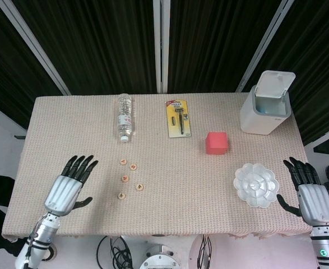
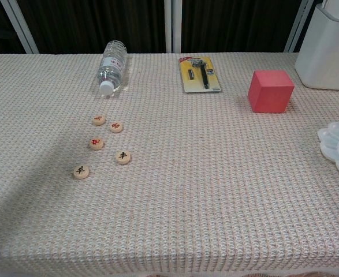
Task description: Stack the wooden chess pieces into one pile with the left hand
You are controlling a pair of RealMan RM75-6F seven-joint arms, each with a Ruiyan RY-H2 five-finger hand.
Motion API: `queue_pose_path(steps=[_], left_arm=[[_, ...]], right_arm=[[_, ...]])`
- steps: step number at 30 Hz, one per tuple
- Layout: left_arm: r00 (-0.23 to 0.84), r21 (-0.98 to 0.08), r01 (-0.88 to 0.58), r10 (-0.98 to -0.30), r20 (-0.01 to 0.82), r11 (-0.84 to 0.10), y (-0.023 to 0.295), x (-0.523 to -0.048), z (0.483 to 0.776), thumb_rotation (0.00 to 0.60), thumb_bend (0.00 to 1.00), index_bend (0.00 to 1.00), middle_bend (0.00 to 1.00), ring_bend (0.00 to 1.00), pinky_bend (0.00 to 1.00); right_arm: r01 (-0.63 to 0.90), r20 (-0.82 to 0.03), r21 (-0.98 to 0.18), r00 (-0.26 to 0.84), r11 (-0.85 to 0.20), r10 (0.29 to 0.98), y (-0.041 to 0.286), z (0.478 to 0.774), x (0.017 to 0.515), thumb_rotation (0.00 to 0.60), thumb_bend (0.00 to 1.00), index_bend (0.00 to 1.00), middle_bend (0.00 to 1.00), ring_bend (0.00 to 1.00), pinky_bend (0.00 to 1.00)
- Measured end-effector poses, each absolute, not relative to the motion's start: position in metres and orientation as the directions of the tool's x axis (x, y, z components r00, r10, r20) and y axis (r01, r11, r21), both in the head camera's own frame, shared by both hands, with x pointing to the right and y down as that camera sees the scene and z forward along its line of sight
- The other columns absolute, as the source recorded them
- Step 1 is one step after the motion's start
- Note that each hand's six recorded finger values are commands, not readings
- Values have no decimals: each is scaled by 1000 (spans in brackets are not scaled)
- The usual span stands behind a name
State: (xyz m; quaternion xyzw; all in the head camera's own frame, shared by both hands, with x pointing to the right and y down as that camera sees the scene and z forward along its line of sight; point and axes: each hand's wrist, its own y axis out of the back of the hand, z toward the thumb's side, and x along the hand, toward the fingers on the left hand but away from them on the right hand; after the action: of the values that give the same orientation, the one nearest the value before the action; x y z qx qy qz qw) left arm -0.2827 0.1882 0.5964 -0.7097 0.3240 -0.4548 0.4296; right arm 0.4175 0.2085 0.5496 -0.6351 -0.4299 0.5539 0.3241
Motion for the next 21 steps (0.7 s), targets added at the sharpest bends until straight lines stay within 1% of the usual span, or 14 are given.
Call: queue_pose_path(steps=[5,8,14,21], left_arm=[[442,-861,-61,-787,430,-504,166,-243,623,600,84,36,9,0,0],[462,-834,-58,-755,465,-549,158,-221,643,600,87,36,33,0,0],[453,-798,-41,-724,521,-601,151,-197,676,600,88,42,52,0,0],[435,-777,-11,-702,564,-630,147,-183,701,600,88,58,54,0,0]], right_arm=[[206,-411,-892,6,-403,912,208,544,422,600,241,0,0,0,0],[213,-407,-893,1,-397,914,208,542,425,600,240,0,0,0,0],[209,-416,-889,-2,-406,909,210,544,427,600,240,0,0,0,0],[217,-412,-891,-12,-400,911,209,542,429,600,240,0,0,0,0]])
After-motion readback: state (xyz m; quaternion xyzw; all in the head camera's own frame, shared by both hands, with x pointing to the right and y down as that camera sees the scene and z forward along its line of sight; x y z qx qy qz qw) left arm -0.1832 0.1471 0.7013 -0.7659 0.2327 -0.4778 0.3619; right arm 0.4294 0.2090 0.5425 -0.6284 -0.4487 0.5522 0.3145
